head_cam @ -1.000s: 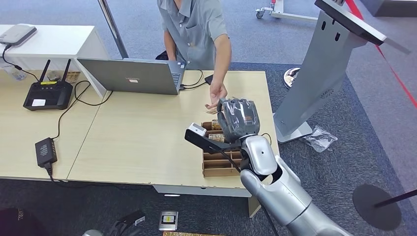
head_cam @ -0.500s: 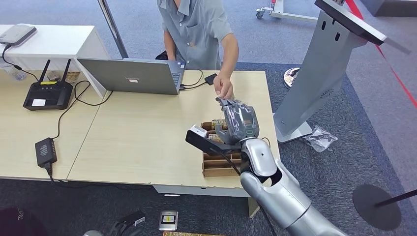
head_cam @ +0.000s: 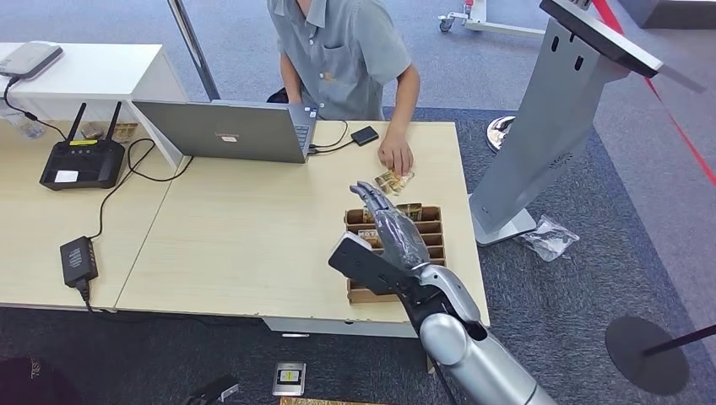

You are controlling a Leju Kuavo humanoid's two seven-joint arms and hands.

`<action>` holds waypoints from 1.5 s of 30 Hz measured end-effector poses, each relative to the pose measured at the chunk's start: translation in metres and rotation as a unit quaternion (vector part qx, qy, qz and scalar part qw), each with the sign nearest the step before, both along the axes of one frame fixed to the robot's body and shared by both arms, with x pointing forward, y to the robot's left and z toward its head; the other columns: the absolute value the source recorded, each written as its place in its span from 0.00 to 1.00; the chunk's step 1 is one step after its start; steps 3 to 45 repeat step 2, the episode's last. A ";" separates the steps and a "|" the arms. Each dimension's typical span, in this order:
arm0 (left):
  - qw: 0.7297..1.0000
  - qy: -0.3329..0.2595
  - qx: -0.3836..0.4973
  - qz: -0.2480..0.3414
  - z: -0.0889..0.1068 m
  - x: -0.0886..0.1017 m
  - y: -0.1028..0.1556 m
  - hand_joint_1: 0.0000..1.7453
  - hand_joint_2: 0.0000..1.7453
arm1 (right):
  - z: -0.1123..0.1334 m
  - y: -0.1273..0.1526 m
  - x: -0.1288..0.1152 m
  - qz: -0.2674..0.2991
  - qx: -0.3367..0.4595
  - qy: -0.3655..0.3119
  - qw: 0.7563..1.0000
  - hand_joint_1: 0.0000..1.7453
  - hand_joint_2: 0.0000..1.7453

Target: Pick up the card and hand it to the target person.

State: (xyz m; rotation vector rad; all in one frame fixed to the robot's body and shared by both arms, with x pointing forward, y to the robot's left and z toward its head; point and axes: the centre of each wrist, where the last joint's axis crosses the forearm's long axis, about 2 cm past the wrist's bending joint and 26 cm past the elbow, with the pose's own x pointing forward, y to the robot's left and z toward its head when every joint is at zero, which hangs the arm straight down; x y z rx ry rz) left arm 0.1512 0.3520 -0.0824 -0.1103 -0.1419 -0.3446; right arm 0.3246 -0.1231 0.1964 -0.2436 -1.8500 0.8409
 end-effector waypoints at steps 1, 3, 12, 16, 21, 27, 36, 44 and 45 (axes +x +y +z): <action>1.000 0.000 -0.001 0.004 -0.001 -0.004 0.001 0.00 0.00 | 0.000 0.000 -0.001 0.004 0.007 0.004 1.000 0.00 1.00; 1.000 0.000 -0.001 0.006 -0.002 -0.006 0.002 0.00 0.00 | 0.000 -0.001 -0.002 0.005 0.011 0.006 1.000 0.00 1.00; 1.000 0.000 -0.001 0.006 -0.002 -0.006 0.002 0.00 0.00 | 0.000 -0.001 -0.002 0.005 0.011 0.006 1.000 0.00 1.00; 1.000 0.000 -0.001 0.006 -0.002 -0.006 0.002 0.00 0.00 | 0.000 -0.001 -0.002 0.005 0.011 0.006 1.000 0.00 1.00; 1.000 0.000 -0.001 0.006 -0.002 -0.006 0.002 0.00 0.00 | 0.000 -0.001 -0.002 0.005 0.011 0.006 1.000 0.00 1.00; 1.000 0.000 -0.001 0.006 -0.002 -0.006 0.002 0.00 0.00 | 0.000 -0.001 -0.002 0.005 0.011 0.006 1.000 0.00 1.00; 1.000 0.000 -0.001 0.006 -0.002 -0.006 0.002 0.00 0.00 | 0.000 -0.001 -0.002 0.005 0.011 0.006 1.000 0.00 1.00; 1.000 0.000 -0.001 0.006 -0.002 -0.006 0.002 0.00 0.00 | 0.000 -0.001 -0.002 0.005 0.011 0.006 1.000 0.00 1.00; 1.000 0.000 -0.001 0.006 -0.002 -0.006 0.002 0.00 0.00 | 0.000 -0.001 -0.002 0.005 0.011 0.006 1.000 0.00 1.00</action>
